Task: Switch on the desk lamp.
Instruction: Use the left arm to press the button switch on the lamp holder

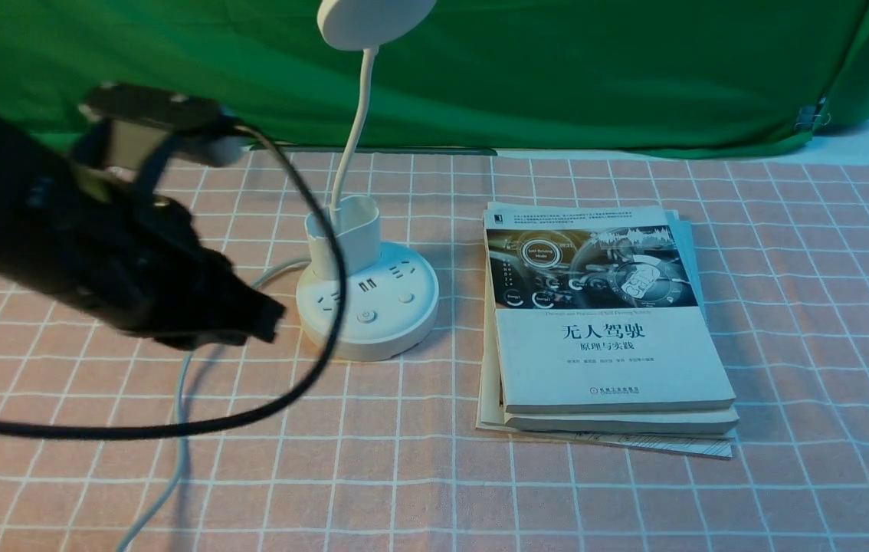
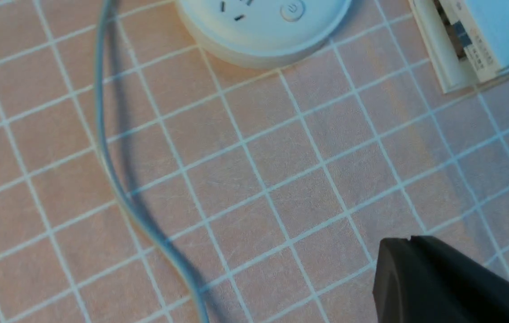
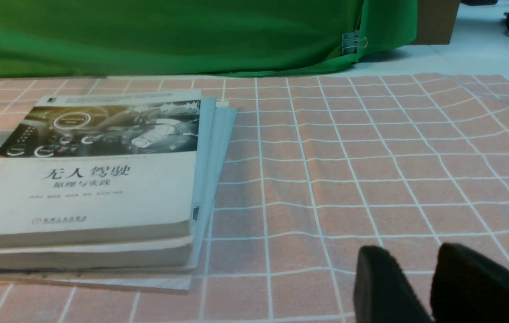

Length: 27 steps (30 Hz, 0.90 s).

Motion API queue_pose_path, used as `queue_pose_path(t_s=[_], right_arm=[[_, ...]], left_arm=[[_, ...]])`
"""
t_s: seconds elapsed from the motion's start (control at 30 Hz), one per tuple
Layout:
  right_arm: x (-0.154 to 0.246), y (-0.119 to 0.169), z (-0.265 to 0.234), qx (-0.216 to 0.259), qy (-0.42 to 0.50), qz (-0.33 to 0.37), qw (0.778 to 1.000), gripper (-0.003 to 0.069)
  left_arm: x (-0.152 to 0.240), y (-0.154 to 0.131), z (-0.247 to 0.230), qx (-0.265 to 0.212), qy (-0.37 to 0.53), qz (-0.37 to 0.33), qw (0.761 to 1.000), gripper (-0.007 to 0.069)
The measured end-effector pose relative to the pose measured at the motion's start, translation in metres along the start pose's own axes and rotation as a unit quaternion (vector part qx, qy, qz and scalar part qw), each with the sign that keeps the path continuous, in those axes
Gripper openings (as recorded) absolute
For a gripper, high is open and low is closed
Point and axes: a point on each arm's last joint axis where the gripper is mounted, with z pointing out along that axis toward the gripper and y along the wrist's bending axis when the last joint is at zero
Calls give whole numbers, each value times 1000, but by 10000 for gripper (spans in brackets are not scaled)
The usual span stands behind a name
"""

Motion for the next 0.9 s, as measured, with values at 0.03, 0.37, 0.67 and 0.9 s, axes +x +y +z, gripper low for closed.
queue_pose_path(t_s=[0.03, 0.37, 0.67, 0.9], right_arm=[[0, 0, 0, 0, 0, 0, 1000, 241], [0, 0, 0, 0, 0, 0, 1000, 241], [0, 0, 0, 0, 0, 0, 1000, 241], [0, 0, 0, 0, 0, 0, 1000, 241]], left_arm=[[-14, -9, 19, -2, 11, 23, 1000, 21], [-85, -8, 119, 0, 34, 26, 999, 21], [-101, -4, 174, 0, 55, 26, 998, 21], [-100, 0, 194, -11, 48, 33, 998, 21]])
